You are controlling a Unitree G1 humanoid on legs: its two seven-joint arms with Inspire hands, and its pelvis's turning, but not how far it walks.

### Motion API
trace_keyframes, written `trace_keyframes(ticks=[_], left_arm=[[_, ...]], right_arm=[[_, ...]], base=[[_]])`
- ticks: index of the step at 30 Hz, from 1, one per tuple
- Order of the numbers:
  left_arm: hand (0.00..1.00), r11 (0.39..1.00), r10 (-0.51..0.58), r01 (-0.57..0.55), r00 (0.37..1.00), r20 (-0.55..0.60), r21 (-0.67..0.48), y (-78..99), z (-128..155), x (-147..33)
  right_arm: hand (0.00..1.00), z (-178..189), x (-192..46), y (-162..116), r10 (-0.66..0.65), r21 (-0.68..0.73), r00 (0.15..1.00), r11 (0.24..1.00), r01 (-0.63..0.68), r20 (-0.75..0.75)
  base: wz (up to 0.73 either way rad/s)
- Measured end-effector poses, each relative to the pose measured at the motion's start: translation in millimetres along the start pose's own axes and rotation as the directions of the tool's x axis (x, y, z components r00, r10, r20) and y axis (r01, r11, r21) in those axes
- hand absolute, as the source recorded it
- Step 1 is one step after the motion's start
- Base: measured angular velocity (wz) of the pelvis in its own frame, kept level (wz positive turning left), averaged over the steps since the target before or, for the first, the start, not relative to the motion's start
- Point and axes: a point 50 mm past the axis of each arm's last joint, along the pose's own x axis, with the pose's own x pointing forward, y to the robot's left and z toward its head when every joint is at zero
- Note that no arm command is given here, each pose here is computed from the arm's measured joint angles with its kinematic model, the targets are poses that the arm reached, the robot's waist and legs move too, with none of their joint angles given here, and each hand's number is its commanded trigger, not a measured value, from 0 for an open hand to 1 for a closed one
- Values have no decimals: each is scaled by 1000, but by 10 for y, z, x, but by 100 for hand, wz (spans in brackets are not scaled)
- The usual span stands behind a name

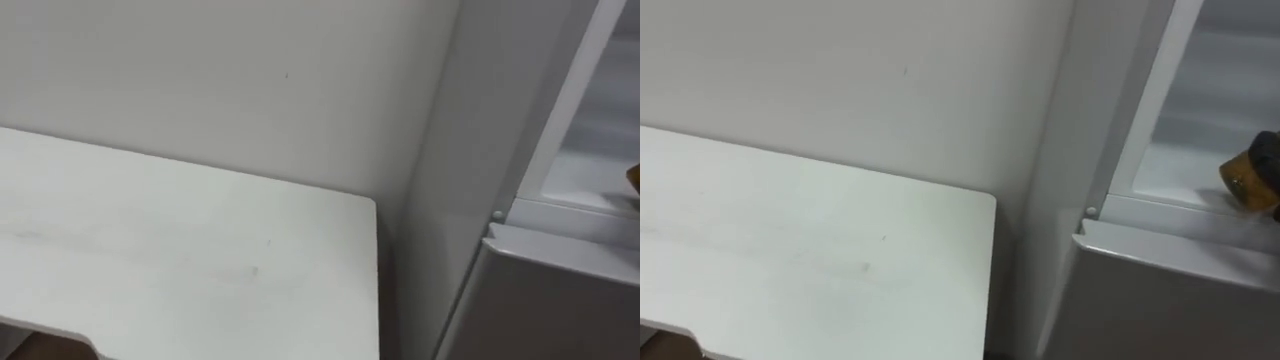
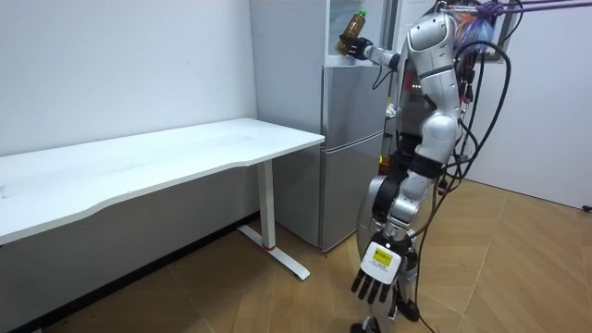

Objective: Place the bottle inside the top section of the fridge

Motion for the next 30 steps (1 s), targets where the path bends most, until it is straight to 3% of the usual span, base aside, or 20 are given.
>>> trace_keyframes(ticks=[7,11,16,23,30], left_arm=[[0,1000,24,-24,999,-34,-9,98,-114,-28],[0,999,31,-33,996,-86,-23,125,-275,-71],[0,999,35,-37,995,-91,-24,140,-272,-69],[0,999,37,-39,996,-86,-24,151,-242,-66],[0,999,46,-48,997,-53,-20,216,-151,-60]], right_arm=[[100,118,67,29,7,-75,1000,997,-7,-5],[100,253,121,179,24,-59,1000,998,-24,13],[100,252,161,303,54,-83,999,995,-53,3],[100,131,199,230,59,-260,998,964,-62,-18],[100,113,236,144,27,-286,999,958,-33,-27]], base=[[2],[0],[7],[14],[12]])
